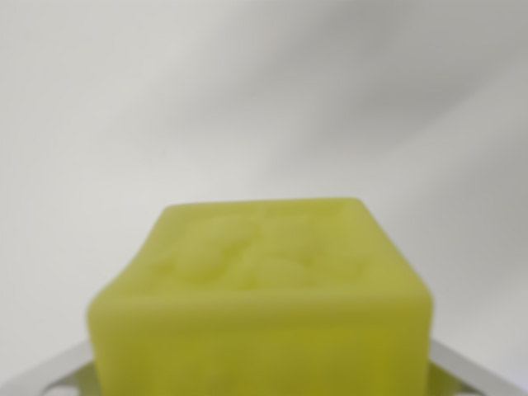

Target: Pick yellow cube

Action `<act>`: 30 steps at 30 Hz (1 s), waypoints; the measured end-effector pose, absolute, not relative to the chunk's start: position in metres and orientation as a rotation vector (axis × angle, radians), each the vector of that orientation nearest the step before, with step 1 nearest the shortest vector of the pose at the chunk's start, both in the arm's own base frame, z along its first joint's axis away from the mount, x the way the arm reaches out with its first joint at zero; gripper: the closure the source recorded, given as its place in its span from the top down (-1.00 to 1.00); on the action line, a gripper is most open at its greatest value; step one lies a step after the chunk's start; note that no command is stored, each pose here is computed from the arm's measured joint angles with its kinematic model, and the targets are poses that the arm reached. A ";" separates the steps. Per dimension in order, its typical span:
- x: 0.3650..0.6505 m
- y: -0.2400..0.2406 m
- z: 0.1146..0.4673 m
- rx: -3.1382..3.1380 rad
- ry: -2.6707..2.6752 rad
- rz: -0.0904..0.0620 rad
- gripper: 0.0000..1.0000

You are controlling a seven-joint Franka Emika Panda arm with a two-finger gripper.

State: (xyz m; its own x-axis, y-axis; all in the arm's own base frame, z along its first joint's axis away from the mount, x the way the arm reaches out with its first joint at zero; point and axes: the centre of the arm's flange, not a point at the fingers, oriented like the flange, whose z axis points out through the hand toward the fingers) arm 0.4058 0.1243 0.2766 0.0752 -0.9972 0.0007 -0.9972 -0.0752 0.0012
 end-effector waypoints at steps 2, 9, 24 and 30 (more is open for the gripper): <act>0.406 0.124 0.282 2.303 -2.135 0.000 -1.00; 0.406 0.124 0.299 2.302 -2.135 0.000 -1.00; 0.406 0.124 0.337 2.303 -2.135 0.000 -1.00; 0.406 0.124 0.352 2.303 -2.135 0.000 -1.00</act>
State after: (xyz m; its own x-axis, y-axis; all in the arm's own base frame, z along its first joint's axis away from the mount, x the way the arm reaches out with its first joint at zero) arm 0.4059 0.1244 0.3520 0.0753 -0.9972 0.0008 -0.9972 -0.0753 0.0010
